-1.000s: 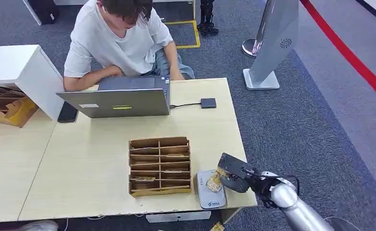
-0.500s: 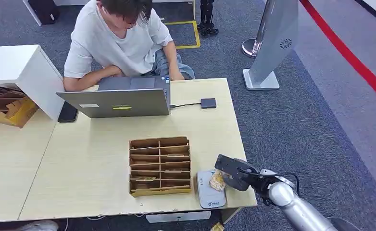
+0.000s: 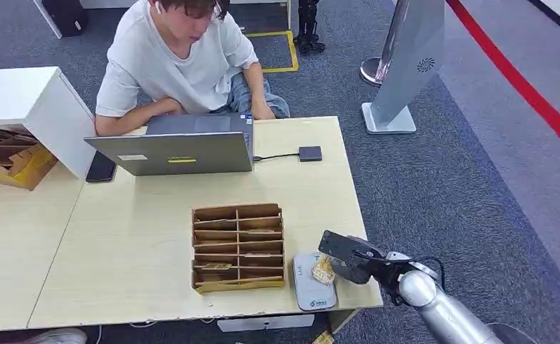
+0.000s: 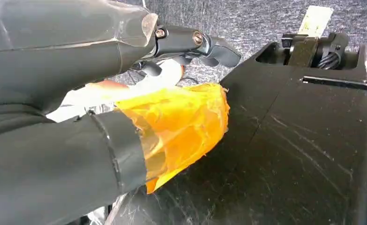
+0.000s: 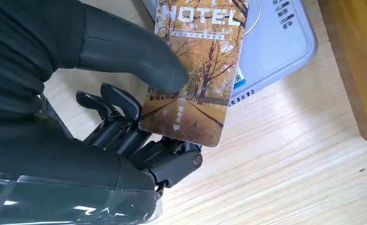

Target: Pass the card to the sensor for recognition and then transmit it.

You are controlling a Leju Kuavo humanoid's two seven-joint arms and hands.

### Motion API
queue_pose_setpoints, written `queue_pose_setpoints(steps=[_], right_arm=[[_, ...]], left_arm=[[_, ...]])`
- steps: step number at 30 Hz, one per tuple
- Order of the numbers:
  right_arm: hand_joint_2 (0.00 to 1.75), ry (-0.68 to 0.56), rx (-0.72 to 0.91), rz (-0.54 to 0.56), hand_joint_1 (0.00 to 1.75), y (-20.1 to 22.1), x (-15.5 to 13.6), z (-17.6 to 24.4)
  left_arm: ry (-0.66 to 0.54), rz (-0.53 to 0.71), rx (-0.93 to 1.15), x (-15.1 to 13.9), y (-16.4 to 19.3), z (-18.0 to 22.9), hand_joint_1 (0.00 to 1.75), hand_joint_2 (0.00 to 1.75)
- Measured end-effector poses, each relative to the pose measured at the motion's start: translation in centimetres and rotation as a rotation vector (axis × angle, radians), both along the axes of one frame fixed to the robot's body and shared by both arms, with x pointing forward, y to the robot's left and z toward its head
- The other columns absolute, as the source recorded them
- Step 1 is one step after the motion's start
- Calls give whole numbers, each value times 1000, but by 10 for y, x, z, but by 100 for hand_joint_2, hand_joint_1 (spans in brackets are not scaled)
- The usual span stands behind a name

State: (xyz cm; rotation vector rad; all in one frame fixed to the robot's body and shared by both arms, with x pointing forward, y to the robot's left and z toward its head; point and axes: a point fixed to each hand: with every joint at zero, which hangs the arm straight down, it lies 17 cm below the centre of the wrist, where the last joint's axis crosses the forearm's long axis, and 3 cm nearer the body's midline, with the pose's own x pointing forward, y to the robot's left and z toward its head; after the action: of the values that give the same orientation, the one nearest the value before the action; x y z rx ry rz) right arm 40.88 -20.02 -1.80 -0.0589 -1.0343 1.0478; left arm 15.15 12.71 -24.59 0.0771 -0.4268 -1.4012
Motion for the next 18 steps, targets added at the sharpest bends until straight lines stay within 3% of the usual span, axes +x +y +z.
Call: queue_pose_setpoints(steps=[18], right_arm=[[175,-44,-29,-14,175,2,7,3]], left_arm=[[0,-5,-1,0,-1,0,0,0]])
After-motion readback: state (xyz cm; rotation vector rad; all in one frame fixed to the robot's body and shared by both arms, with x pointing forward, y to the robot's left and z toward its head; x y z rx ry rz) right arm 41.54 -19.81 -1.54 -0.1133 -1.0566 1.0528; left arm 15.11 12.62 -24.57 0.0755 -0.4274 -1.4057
